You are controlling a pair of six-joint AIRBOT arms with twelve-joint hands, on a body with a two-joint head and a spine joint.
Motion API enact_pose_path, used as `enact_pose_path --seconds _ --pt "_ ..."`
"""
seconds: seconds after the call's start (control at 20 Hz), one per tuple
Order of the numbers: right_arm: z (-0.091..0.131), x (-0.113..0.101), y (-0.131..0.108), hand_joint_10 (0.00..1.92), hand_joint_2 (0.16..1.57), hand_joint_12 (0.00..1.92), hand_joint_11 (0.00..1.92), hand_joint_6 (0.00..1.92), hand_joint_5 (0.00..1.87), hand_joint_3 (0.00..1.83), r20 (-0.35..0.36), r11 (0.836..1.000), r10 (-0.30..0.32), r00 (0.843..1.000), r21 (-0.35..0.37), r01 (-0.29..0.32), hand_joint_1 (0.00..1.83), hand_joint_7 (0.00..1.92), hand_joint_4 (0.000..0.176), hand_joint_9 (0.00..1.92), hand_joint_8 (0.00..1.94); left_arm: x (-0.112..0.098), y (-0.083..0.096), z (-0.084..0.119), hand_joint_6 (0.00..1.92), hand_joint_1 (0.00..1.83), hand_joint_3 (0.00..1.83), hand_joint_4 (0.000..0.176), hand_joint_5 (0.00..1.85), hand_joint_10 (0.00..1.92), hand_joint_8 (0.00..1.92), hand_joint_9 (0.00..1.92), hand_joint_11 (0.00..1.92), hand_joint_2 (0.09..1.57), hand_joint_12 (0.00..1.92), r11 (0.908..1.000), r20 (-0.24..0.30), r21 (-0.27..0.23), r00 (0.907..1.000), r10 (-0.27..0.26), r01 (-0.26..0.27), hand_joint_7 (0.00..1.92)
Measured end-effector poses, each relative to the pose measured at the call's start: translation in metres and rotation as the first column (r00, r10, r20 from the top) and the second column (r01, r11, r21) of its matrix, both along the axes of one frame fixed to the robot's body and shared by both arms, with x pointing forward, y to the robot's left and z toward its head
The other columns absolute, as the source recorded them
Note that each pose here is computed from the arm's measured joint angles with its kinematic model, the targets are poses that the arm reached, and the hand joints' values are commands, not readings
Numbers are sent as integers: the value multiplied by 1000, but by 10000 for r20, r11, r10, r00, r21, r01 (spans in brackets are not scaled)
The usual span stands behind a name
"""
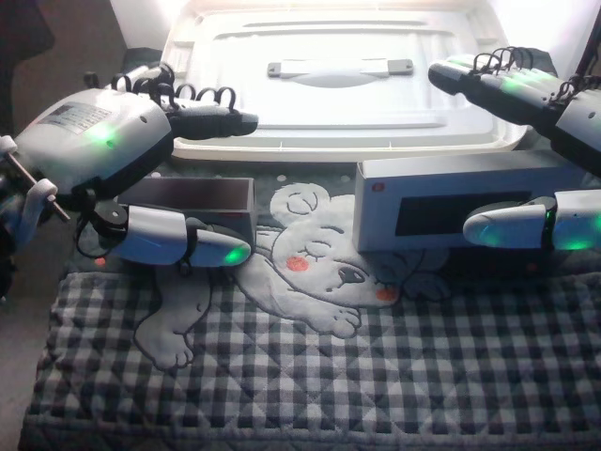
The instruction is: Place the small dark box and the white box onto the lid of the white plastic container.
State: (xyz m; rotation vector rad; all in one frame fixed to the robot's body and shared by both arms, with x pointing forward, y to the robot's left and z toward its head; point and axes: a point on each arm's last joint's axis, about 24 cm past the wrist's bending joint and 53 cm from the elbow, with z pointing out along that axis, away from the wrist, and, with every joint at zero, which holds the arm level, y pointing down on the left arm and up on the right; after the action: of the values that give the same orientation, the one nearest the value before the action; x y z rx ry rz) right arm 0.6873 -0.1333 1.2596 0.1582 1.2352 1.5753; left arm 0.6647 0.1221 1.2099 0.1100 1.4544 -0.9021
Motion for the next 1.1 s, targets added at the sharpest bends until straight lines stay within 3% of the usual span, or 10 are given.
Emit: enact_pose_path --seconds 0.1,0.15,0.25,0.4,0.5,0.65,0.8,0.95,1.0,1.1 --pt "0 1 -1 5 989 674 269 18 349 1 -77 9999 47 10000 136 -46 678 378 26 394 12 4 2 -4 50 644 0 0 589 103 38 641 157 818 1635 10000 -139 -37 9999 19 -20 662" --pt "0 1 -1 42 1034 763 440 15 515 3 -101 9998 55 9999 172 -53 788 556 0 623 20 6 3 -7 45 708 0 0 616 115 40 689 226 815 1537 9999 -247 -135 9997 13 -17 707" --pt "-1 2 0 55 1119 680 719 10 834 2 -135 9999 90 9999 139 -88 912 962 0 994 24 11 4 -18 40 852 0 0 738 113 43 831 418 818 1314 9996 -661 -289 9978 1 -21 859" --pt "-1 2 0 10 1201 570 813 1 992 6 -145 9999 88 9999 127 -86 868 1086 0 1083 3 13 5 -25 37 1065 0 0 1022 66 26 1113 841 826 876 9993 -897 -345 9959 76 -107 1109" --pt "-2 2 0 33 1247 683 982 1 1054 0 -151 9999 83 9999 130 -81 746 1232 0 1262 10 13 6 -26 15 1168 0 0 1231 29 11 1354 1218 899 487 9993 -930 -357 9956 104 -138 1327" --pt "-1 3 0 52 1346 746 1236 4 1266 1 -137 9999 73 9999 147 -71 1052 1480 0 1544 13 16 8 -26 9 1175 2 0 1503 13 9 1662 1562 1096 247 9987 -953 -446 9953 187 -230 1627" --pt "0 4 -2 70 1372 933 1229 2 1285 0 -128 9998 55 9999 183 -52 1005 1506 0 1581 10 16 6 -23 0 1223 6 0 1522 1 0 1688 1629 1089 187 9984 -872 -523 9961 153 -199 1627" --pt "-1 3 -1 894 1414 1324 1068 3 1257 0 -100 9999 91 9999 142 -90 881 1505 0 1216 18 17 3 -2 4 1251 2 0 1549 12 5 1770 1735 1046 179 9962 -333 -857 9994 101 -129 1675" --pt "-1 2 0 984 1415 1334 1072 2 1261 0 -82 9999 109 9999 129 -108 886 1510 0 1183 22 17 2 8 4 1250 0 0 1555 19 10 1801 1768 1031 181 9939 -52 -1103 9999 88 -93 1696" --pt "1 2 -1 536 1401 1026 1071 5 1280 0 -7 9998 128 9999 132 -128 1005 1424 0 1253 6 20 -4 26 4 1252 0 0 1564 1 3 1788 1802 1034 104 9896 424 -1440 9991 33 28 1702"
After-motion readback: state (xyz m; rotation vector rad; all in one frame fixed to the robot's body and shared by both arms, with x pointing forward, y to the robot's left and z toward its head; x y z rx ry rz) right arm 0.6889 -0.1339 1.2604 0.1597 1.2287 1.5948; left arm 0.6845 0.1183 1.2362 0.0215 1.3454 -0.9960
